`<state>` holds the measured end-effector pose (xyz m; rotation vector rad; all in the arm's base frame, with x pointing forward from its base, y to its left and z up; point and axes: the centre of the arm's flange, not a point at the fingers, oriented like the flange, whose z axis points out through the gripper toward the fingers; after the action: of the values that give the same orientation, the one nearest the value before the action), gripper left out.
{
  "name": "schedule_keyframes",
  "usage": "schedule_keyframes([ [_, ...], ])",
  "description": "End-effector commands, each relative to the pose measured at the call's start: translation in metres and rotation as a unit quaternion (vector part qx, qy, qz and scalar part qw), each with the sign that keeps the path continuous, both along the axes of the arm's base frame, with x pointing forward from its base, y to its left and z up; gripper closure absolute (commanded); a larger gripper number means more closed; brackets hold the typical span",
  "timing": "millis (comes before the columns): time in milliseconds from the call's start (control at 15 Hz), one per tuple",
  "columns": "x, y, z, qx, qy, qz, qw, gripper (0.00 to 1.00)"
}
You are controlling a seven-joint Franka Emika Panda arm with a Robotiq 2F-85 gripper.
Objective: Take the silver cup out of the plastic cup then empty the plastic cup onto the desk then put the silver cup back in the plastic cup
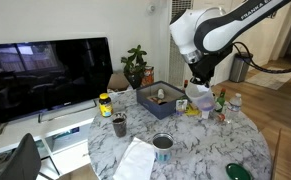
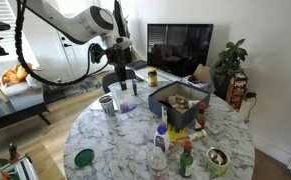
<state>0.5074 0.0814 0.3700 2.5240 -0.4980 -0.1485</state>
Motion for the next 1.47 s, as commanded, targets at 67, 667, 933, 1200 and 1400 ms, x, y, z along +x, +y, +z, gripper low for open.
schedule_keyframes([
  [67, -0.002, 0.020, 0.009, -0.037, -0.003, 0.022, 0.9990, 0.94],
  [667, -0.002, 0.043, 0.023, -0.176, -0.014, 0.046, 0.9833, 0.99],
  [933, -0.011, 0.069, 0.031, -0.272, -0.018, 0.065, 0.9601, 0.99],
  [1200, -0.015, 0.084, 0.029, -0.366, -0.028, 0.085, 0.9265, 0.99],
  [1400, -0.016, 0.089, 0.027, -0.433, -0.038, 0.098, 0.8950, 0.99],
])
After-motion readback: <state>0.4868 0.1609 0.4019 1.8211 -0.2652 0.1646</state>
